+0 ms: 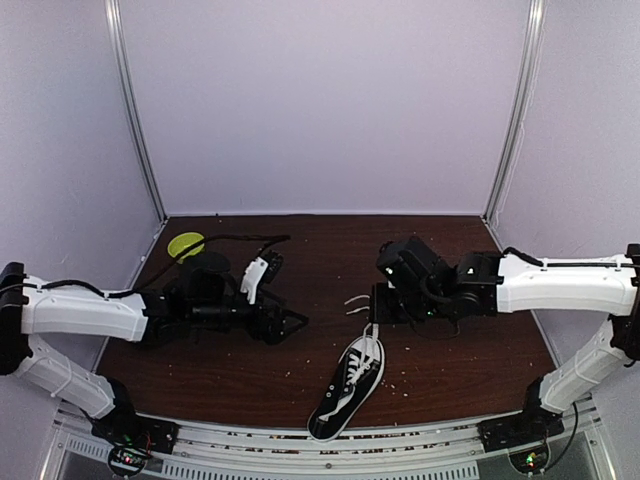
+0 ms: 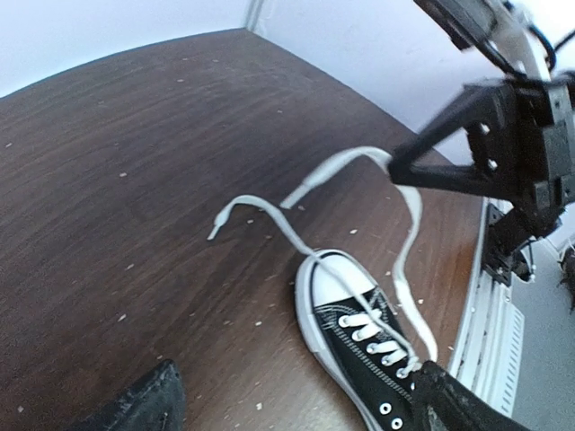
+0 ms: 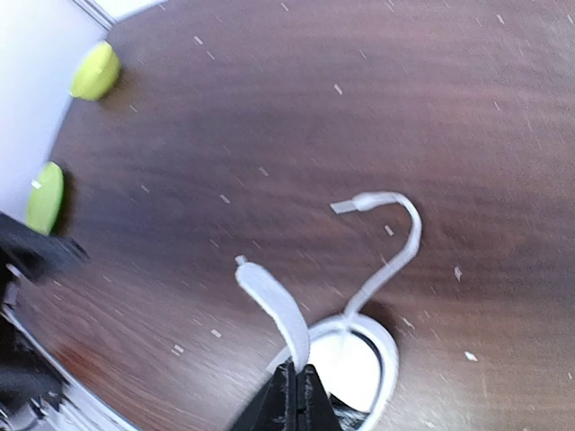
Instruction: Tie the shoes
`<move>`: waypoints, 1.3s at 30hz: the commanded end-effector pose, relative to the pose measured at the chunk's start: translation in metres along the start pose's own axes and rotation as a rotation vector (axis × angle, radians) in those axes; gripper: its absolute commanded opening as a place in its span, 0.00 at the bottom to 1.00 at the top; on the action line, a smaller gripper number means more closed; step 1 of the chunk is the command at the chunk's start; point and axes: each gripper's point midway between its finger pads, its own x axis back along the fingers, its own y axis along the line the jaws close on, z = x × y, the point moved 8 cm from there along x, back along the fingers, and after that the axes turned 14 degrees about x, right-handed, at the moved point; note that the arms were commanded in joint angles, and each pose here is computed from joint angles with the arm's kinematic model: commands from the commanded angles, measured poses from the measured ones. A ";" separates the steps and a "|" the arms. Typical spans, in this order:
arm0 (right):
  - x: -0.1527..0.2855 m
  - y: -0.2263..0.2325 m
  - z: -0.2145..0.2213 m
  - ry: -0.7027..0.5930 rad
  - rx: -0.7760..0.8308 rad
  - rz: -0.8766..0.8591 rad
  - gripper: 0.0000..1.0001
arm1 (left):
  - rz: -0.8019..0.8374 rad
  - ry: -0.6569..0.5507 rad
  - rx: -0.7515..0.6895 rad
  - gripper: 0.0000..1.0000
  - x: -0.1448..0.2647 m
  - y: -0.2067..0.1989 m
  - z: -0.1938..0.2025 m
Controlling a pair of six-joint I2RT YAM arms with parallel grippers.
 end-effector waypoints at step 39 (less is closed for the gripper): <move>-0.032 -0.012 -0.046 -0.039 -0.064 -0.058 0.40 | 0.139 0.030 0.052 0.00 -0.084 -0.049 0.024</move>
